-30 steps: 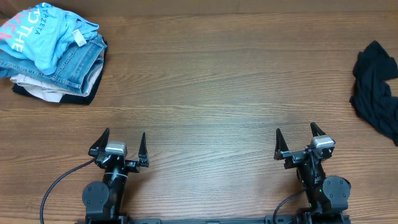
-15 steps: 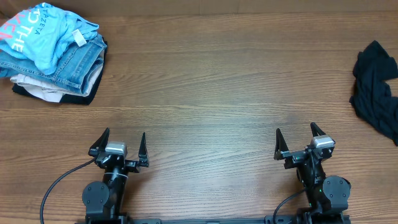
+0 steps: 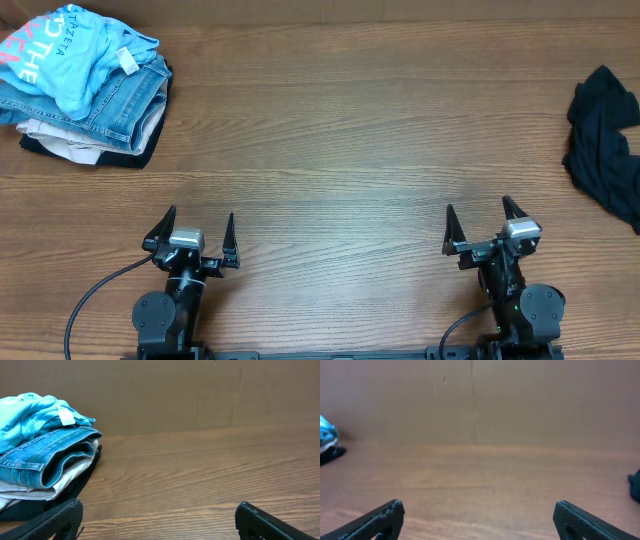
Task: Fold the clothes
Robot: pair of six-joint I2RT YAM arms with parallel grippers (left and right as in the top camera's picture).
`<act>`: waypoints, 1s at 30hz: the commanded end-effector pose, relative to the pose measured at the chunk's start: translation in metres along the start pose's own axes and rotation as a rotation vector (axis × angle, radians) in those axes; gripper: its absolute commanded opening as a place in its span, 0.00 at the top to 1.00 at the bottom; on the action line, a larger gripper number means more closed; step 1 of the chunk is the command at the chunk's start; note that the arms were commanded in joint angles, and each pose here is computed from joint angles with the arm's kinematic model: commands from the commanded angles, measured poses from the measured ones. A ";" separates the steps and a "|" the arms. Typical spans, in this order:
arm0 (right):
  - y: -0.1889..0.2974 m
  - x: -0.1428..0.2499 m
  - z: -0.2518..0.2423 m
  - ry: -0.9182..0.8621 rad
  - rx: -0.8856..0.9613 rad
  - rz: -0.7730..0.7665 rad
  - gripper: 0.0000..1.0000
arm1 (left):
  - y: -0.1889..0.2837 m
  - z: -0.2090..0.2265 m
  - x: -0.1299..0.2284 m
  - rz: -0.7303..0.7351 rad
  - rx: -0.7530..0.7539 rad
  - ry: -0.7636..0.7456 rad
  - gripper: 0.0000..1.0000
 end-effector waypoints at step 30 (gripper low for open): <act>-0.194 -0.135 0.012 -0.119 0.140 0.590 0.00 | -0.146 0.029 -0.142 0.545 0.543 0.178 0.00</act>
Point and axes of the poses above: each gripper's point midway between its finger pads, its own y axis back along the fingers, its own z axis along the line the jaws close on, x = y × z, the point moved 9 cm from there along y, back along the fingers, and after that the axes turned 13 degrees about -y, right-handed, at the moved point
